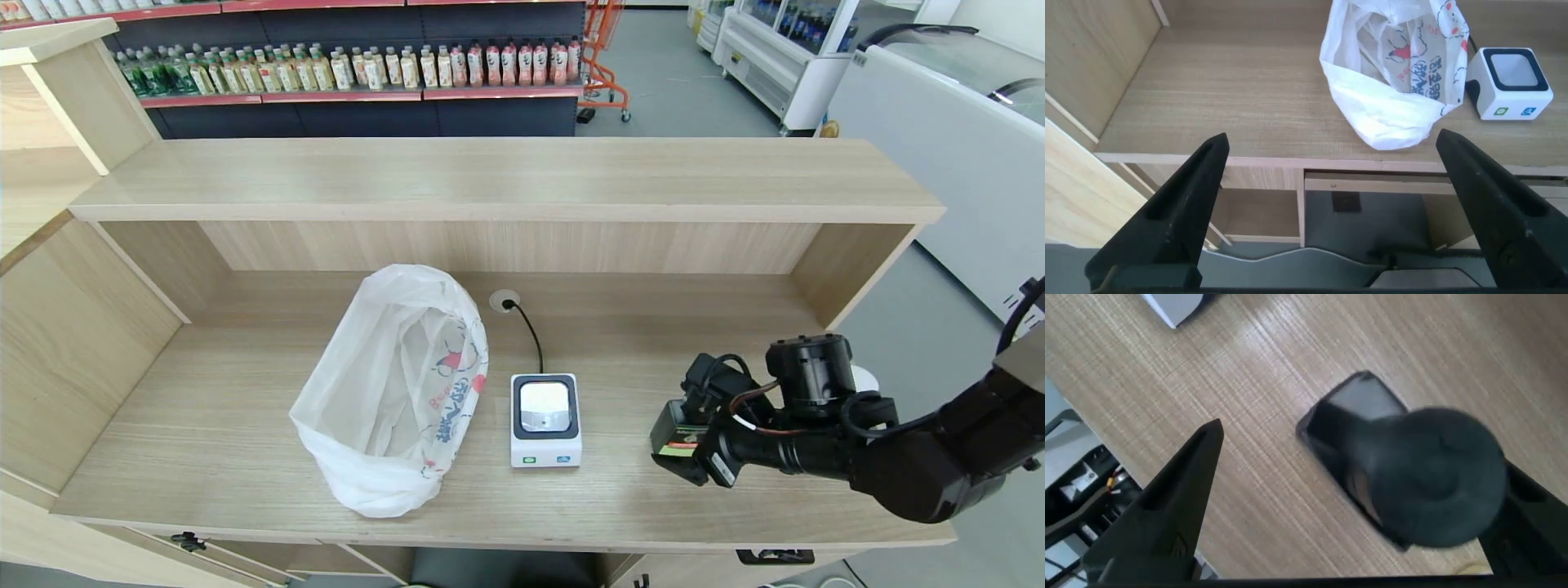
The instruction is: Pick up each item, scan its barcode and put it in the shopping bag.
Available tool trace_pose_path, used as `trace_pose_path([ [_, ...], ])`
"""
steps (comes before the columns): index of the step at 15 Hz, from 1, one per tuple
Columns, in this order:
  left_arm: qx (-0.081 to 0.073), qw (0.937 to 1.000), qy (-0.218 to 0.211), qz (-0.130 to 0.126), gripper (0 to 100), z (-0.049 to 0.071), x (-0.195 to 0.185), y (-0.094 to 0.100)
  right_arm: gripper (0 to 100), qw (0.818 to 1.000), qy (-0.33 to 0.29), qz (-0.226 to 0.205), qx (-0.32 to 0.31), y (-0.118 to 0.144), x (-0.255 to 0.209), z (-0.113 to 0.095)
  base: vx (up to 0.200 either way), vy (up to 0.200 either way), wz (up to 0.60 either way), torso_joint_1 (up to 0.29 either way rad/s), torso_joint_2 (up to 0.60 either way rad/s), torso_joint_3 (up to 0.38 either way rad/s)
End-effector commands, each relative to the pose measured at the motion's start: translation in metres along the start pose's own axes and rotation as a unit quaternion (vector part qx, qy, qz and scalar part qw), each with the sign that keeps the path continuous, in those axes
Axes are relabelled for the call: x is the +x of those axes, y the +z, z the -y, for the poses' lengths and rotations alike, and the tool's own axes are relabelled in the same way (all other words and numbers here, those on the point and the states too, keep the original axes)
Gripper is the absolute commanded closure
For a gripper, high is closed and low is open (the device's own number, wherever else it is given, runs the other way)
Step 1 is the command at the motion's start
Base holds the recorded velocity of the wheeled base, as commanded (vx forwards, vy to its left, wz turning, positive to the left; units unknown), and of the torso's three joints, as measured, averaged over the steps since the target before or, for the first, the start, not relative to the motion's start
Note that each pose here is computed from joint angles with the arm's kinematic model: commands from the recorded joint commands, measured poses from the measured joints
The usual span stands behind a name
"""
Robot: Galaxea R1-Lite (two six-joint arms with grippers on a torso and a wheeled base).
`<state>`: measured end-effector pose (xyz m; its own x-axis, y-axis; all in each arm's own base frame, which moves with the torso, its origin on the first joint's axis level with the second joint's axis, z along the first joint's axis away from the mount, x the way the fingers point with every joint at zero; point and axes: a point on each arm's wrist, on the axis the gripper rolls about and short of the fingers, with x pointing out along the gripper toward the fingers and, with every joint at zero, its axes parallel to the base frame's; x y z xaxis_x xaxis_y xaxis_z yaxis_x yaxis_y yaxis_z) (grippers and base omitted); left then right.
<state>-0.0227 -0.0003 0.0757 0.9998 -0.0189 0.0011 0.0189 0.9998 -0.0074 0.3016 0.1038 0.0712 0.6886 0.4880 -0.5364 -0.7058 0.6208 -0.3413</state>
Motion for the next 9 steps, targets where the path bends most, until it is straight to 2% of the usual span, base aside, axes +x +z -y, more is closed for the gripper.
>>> trace_pose_path([
  [1,0.000,1.0000,-0.001,0.000,0,0.000,0.000,0.000,0,1.000,0.010,0.001,-0.005,0.001,0.017,-0.002,0.000,0.000,0.00,0.000,0.00,0.000],
  [9,0.000,1.0000,-0.001,0.000,0,0.000,0.000,0.000,0,0.999,0.016,0.030,-0.013,0.013,0.043,0.000,0.000,0.000,0.00,0.000,0.00,0.000],
])
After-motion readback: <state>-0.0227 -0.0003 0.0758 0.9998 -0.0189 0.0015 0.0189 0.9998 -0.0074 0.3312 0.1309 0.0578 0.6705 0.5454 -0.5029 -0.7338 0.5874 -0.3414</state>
